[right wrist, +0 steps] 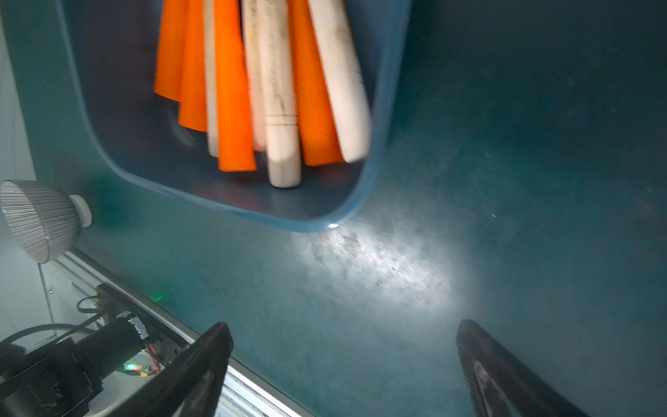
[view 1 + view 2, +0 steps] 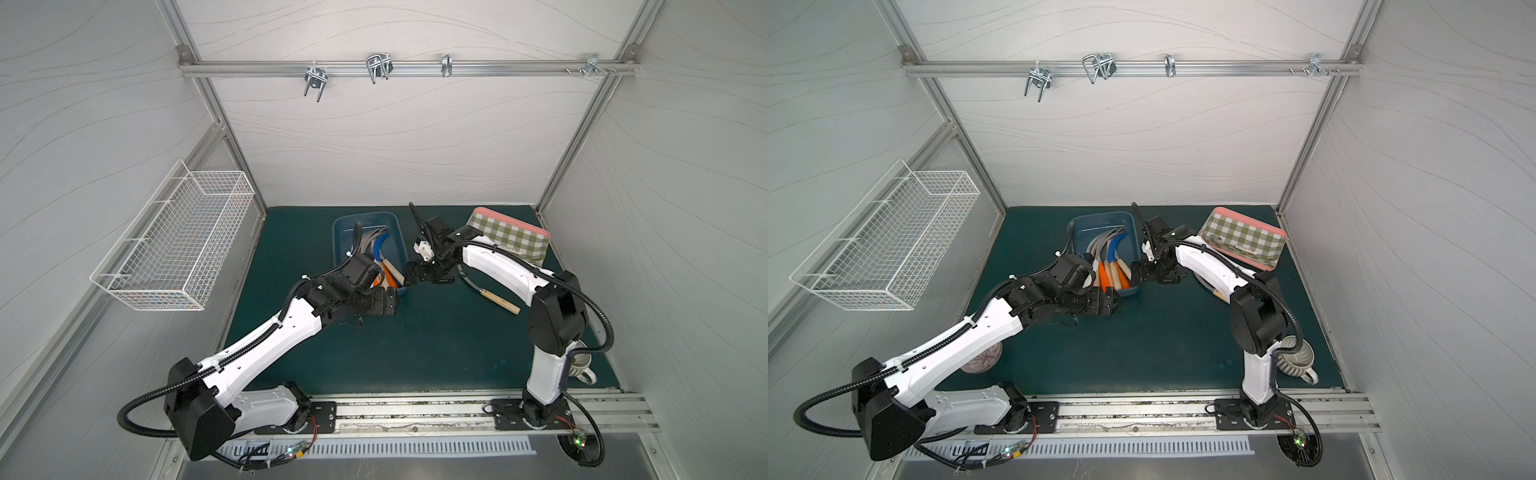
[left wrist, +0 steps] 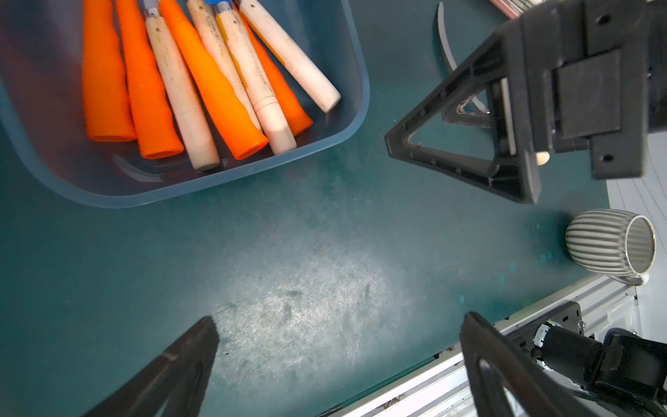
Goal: Put small sickles into storage boxes
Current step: Pick up the sickle at the center of the board.
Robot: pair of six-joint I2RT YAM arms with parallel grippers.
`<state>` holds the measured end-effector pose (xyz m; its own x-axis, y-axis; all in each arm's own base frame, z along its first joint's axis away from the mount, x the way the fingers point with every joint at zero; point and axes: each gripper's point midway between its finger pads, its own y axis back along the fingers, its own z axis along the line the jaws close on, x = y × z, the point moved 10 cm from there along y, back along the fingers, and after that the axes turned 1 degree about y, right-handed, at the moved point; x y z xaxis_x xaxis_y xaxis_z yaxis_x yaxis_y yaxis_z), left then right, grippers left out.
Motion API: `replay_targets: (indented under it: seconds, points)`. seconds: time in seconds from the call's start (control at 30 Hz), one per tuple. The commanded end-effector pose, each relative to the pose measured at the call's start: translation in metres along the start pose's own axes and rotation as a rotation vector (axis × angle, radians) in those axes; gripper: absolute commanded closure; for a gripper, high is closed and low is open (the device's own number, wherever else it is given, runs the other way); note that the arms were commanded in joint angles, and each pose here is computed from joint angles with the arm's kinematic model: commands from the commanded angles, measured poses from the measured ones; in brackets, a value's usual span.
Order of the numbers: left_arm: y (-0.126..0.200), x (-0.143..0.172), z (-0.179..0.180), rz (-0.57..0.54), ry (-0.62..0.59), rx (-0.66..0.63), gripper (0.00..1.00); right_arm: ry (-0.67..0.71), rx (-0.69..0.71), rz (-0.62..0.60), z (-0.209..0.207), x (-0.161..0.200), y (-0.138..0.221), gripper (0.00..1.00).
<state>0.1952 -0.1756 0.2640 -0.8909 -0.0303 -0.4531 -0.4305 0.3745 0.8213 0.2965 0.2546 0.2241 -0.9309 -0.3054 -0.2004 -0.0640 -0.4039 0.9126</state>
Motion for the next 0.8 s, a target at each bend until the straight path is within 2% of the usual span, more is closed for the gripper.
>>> replay_targets:
  seconds: [0.0, 0.77]
  points:
    - [-0.004, -0.001, -0.007, -0.042, 0.026, 0.011, 0.01, -0.013, 0.048, -0.027, -0.012, 0.007, 0.013, 0.01]
    - [-0.022, 0.024, -0.020, 0.000, -0.052, 0.046, 0.01, -0.296, 0.342, -0.010, -0.131, 0.034, 0.004, 0.01]
